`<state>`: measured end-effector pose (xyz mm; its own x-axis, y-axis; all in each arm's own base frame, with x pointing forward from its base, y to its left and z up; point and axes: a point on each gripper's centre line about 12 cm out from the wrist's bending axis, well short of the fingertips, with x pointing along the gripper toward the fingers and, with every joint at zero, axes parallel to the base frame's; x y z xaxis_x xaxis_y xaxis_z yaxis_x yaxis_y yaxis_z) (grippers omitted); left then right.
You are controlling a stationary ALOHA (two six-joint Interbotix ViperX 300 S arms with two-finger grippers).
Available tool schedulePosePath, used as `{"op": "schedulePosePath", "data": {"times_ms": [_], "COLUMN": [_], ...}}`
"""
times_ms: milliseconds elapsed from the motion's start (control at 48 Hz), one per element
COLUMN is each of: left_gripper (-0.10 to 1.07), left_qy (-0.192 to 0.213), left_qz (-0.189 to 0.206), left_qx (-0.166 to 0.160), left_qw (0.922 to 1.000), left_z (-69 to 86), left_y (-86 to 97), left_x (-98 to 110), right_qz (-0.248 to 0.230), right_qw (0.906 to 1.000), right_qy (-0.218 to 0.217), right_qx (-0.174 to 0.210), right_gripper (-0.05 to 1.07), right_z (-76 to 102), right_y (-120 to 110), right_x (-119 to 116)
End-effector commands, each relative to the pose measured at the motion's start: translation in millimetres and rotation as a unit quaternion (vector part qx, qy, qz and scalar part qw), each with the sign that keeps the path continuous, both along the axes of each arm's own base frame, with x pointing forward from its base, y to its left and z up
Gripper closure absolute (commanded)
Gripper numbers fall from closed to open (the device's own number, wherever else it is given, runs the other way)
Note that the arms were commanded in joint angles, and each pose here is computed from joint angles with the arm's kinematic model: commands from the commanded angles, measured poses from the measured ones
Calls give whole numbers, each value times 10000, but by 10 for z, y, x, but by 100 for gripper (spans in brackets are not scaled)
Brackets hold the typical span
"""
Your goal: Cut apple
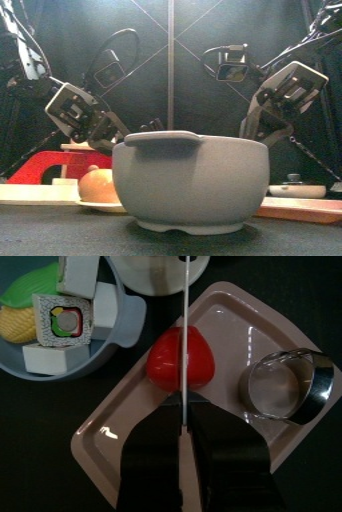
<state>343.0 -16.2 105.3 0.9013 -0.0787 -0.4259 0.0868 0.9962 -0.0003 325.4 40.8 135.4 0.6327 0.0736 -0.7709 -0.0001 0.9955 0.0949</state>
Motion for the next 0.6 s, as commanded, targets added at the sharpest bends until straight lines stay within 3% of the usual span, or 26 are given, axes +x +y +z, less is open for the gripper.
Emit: {"op": "schedulePosePath", "data": {"times_ms": [0,583], "left_gripper": [54,55], "left_qy": [9,78], "left_qz": [36,36], "left_qx": [-20,-18], "left_qw": [10000,10000], "left_z": [5,-53], "left_y": [13,12], "left_x": [-9,18], "right_qz": [19,6], "right_qw": [10000,9999], "right_qy": [24,124], "right_qx": [7,-1], "right_gripper": [70,70], "right_z": [16,-50], "right_y": [19,15], "right_x": [-14,-3]}}
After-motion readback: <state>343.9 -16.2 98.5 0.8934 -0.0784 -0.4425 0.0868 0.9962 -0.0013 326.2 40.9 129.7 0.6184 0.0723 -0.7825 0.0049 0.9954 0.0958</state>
